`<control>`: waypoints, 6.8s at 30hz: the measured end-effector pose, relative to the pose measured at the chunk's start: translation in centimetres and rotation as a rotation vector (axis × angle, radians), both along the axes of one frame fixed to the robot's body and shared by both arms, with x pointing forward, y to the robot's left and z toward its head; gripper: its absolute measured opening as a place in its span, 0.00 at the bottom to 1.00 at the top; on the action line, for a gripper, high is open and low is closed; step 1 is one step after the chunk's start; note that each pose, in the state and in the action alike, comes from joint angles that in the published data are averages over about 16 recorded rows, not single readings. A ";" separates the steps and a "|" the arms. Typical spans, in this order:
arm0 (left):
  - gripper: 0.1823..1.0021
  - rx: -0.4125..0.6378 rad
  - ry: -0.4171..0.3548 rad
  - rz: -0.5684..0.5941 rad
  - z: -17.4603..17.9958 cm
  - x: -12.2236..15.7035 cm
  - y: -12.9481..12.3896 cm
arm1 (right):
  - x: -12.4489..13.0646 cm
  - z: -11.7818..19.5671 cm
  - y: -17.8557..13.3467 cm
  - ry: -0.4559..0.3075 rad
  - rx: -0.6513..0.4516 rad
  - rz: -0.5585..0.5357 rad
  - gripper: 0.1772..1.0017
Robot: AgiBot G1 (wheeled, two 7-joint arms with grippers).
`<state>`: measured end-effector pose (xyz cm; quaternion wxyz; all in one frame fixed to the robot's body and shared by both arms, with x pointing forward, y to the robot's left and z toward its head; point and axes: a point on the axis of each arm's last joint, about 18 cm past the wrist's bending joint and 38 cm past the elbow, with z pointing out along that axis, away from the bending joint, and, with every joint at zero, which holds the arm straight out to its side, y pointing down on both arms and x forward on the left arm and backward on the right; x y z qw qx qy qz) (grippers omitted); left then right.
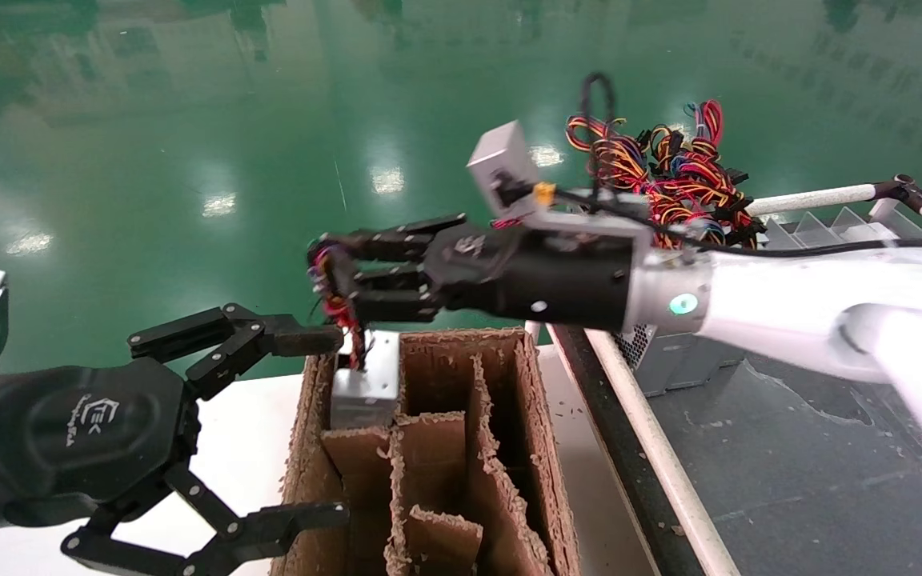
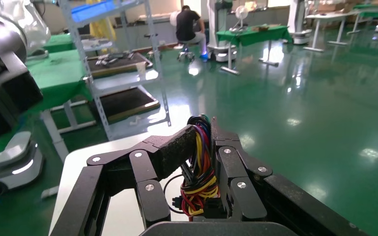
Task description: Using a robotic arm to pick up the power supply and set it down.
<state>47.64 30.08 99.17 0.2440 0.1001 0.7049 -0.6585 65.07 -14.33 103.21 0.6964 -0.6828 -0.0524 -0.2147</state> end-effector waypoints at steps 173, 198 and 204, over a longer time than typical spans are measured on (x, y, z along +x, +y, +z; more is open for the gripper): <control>1.00 0.000 0.000 0.000 0.0 0.0 0.0 | -17.5 -1.7 -16.0 -0.155 -0.038 -0.024 1.00; 1.00 -0.001 0.000 0.001 0.0 0.0 0.0 | -17.5 -4.3 -15.9 -0.099 -0.108 0.010 1.00; 1.00 -0.001 0.000 0.001 0.0 0.0 0.0 | -17.5 -4.2 -15.9 -0.101 -0.104 0.009 1.00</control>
